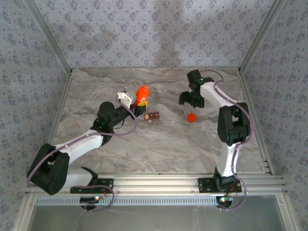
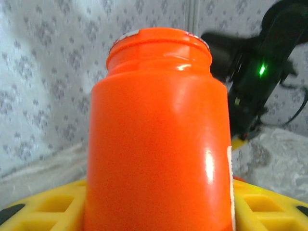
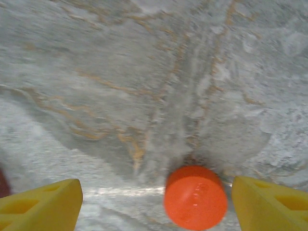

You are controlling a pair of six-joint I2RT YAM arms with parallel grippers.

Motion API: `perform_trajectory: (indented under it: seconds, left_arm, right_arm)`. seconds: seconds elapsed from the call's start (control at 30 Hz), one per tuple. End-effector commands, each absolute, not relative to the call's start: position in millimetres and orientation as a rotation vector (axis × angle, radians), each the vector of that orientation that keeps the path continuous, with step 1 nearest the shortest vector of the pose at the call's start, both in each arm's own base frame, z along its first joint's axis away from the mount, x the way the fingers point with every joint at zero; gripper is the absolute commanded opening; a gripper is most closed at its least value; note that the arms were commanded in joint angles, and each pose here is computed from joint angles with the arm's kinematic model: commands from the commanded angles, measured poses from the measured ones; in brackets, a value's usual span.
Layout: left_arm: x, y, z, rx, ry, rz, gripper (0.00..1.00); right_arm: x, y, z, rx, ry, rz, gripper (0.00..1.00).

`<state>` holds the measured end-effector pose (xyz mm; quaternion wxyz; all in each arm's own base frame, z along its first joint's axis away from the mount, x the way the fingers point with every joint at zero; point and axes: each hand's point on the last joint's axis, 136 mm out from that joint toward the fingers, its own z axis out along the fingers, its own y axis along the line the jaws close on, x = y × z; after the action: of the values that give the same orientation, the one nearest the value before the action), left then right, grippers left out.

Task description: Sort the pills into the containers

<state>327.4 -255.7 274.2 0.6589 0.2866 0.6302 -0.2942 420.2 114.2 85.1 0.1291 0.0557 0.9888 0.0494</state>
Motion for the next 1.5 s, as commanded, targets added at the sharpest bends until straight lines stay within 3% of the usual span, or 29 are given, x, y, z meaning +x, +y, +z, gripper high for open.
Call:
perform_trajectory:
  seconds: [0.0,0.47,1.07,1.4,1.47]
  left_arm:
    - [320,-258,326,0.661,1.277,-0.633,0.00]
    - [309,-272,353,0.699,1.200,-0.635,0.00]
    - [308,-279,344,0.717,1.226,-0.648,0.00]
    - [308,-280,343,0.719,1.227,-0.651,0.00]
    - [307,-280,341,0.716,1.229,-0.656,0.00]
  right_arm:
    - [399,99,63,0.117,2.982,0.015,0.83]
    - [369,91,28,0.101,3.076,-0.043,0.75]
    - [375,99,29,0.064,3.062,-0.015,0.65]
    - [372,102,21,0.050,3.083,0.008,0.57]
    - [371,103,22,0.049,3.081,0.018,0.49]
